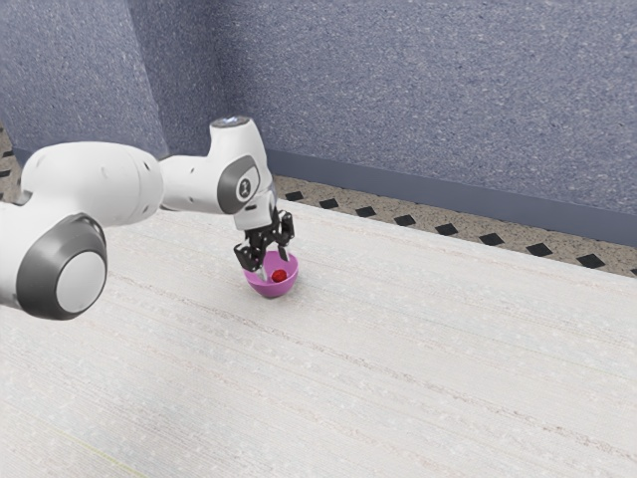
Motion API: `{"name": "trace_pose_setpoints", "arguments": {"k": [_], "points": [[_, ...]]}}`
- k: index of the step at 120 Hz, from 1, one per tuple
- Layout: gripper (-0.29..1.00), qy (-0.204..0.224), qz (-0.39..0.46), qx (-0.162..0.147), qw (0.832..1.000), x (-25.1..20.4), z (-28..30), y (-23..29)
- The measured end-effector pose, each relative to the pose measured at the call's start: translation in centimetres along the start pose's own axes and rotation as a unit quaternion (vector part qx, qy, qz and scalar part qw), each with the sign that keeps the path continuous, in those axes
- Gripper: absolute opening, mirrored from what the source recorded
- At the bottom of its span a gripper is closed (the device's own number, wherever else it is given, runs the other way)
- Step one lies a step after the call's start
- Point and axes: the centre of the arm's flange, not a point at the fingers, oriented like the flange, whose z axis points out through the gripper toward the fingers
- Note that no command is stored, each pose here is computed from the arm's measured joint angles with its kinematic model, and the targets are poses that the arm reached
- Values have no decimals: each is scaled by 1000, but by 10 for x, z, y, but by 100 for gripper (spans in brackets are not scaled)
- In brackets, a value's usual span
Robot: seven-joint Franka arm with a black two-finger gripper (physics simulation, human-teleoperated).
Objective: Take strawberry from the bowl
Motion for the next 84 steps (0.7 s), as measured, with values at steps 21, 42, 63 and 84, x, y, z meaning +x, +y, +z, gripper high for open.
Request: {"name": "trace_pose_setpoints", "arguments": {"k": [21,42,63,84], "points": [[46,-3,2,8,1000,-1,2,-4],[46,-4,4,14,1000,-1,4,-7],[38,-5,4,16,1000,-1,6,-8],[33,0,1,13,1000,-1,13,-6]]}}
